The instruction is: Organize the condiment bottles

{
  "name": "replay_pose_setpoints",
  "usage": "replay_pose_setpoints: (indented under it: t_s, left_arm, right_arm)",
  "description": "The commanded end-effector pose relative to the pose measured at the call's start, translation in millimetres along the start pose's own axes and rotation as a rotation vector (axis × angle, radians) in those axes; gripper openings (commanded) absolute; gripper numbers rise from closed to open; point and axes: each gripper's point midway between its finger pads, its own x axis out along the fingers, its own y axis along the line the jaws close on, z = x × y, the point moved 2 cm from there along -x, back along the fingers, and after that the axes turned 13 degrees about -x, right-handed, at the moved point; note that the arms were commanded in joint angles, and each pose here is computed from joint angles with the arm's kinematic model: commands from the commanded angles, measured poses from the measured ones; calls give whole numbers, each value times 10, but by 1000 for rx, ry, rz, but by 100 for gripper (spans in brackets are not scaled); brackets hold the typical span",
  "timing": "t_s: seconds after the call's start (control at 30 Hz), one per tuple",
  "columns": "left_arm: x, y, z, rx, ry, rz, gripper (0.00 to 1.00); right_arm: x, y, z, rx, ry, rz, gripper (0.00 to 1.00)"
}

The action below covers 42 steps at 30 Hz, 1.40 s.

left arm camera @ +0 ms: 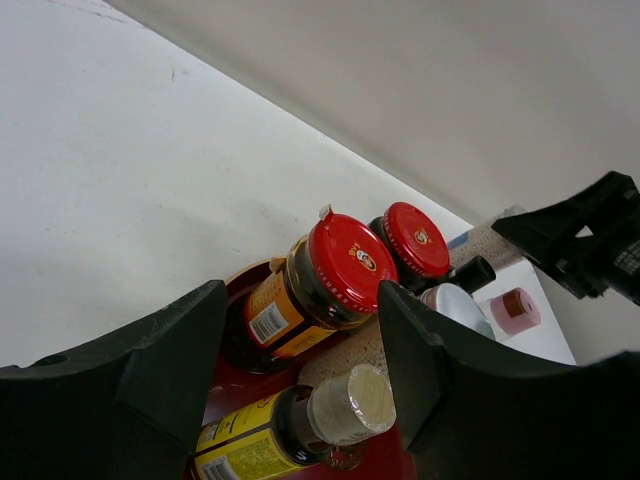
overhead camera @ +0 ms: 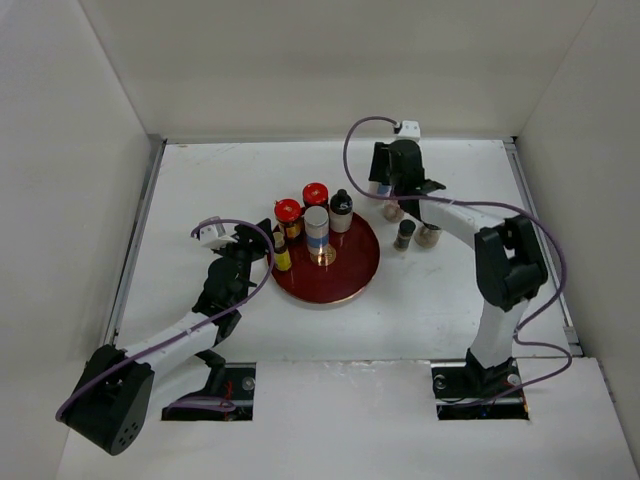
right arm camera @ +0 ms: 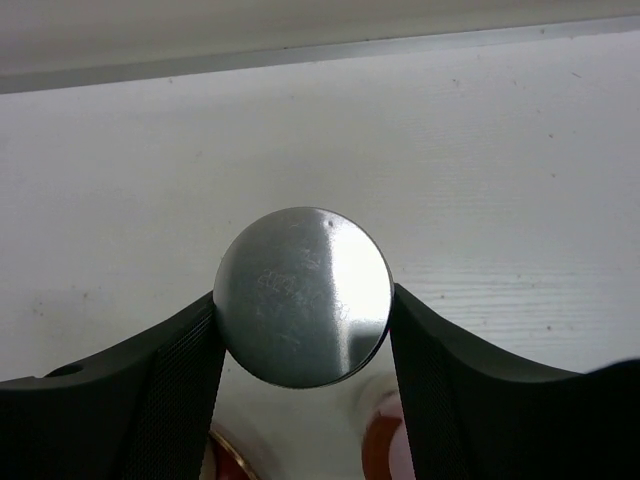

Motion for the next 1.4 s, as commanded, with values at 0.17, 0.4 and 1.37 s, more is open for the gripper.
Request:
replay_pose_setpoints:
  t_s: [0.17,0.4,1.37]
  left_arm:
    - [-6,-123,137,-40,-51,-48,60]
    - [-3,-146,123,-42,-47,-55,60]
    - [-50,-81,263,-87,-95,-48,78]
  right_arm:
    - [-1105,-57,1074,134,-394,18,56]
    - [-1481,70,717,140,-361,73,55]
    - [-1520,815,-162,19,-232,168,85]
